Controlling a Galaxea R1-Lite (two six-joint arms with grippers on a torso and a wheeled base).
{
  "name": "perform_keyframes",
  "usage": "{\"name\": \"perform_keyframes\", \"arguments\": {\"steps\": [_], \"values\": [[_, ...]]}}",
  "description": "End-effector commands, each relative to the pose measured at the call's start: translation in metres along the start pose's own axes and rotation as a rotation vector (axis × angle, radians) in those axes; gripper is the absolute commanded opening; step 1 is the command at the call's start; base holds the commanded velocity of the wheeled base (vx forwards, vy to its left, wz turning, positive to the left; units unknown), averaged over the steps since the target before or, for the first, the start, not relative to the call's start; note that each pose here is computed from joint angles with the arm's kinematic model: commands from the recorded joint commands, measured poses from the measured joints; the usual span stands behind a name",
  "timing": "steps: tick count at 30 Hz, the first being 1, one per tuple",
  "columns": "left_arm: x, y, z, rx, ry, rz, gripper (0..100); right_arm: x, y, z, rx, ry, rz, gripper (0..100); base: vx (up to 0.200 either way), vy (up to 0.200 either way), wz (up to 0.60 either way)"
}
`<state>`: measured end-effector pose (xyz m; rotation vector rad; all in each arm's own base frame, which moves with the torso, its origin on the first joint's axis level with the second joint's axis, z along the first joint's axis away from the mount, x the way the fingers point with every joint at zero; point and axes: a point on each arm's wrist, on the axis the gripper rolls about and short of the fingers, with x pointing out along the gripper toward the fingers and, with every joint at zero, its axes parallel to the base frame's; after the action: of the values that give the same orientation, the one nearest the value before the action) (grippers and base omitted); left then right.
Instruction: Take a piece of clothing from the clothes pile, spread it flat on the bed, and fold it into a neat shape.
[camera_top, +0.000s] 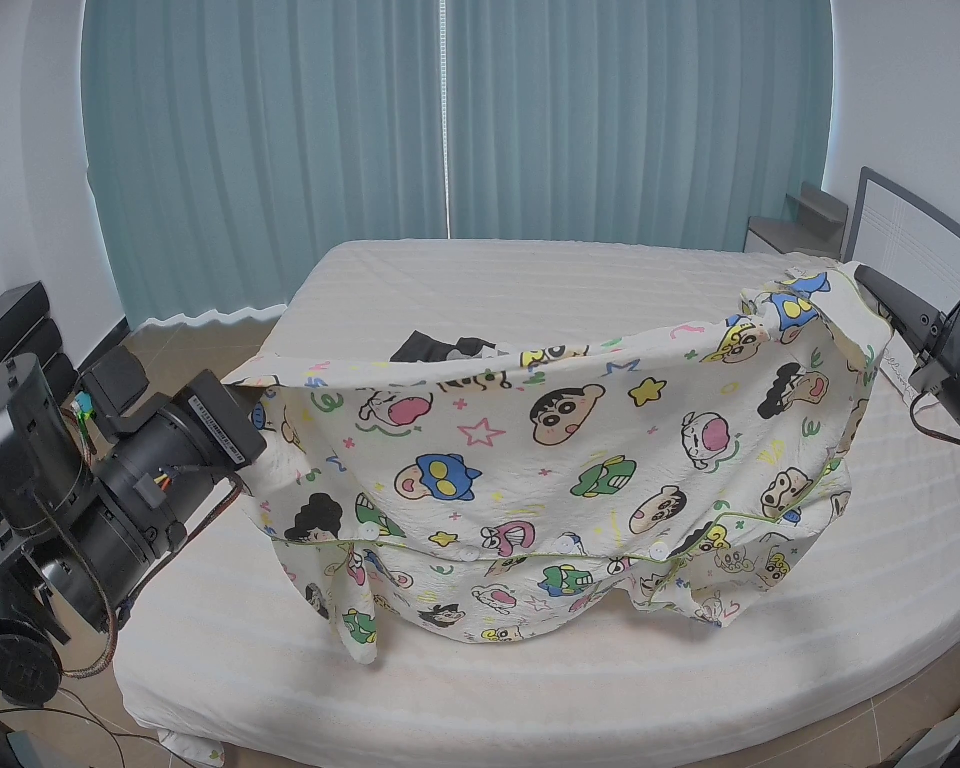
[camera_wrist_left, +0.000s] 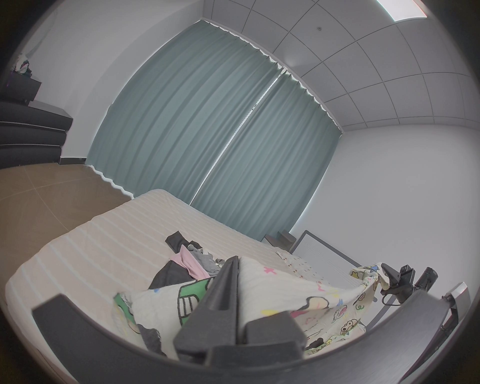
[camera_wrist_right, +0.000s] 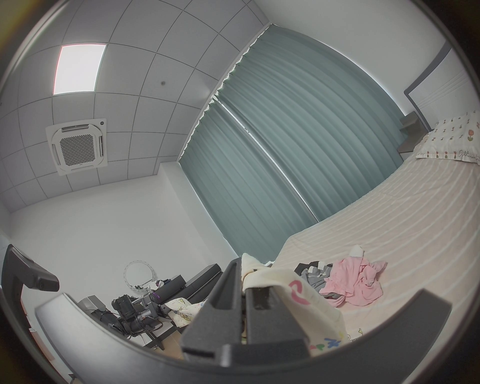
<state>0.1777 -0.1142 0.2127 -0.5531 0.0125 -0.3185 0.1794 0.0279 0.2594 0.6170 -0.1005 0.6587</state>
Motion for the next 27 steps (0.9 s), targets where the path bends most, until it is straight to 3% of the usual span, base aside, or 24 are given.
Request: {"name": "perform_keyframes", "arguments": {"steps": [1,15,27], "values": [[-0.001,0.000,-0.002,0.001,0.007,-0.001,0,-0.001,0.000,0.000,0.000,-0.002,-0.003,0,0.000,-0.200,0.00],[0.000,-0.001,-0.005,0.008,0.025,-0.010,0,0.002,-0.008,-0.007,0.025,0.010,-0.048,0,0.000,-0.200,0.00],[0.016,-0.017,-0.008,0.004,0.033,-0.055,0,0.001,-0.012,-0.005,0.020,-0.023,-0.097,0,0.000,-0.200,0.00]]}}
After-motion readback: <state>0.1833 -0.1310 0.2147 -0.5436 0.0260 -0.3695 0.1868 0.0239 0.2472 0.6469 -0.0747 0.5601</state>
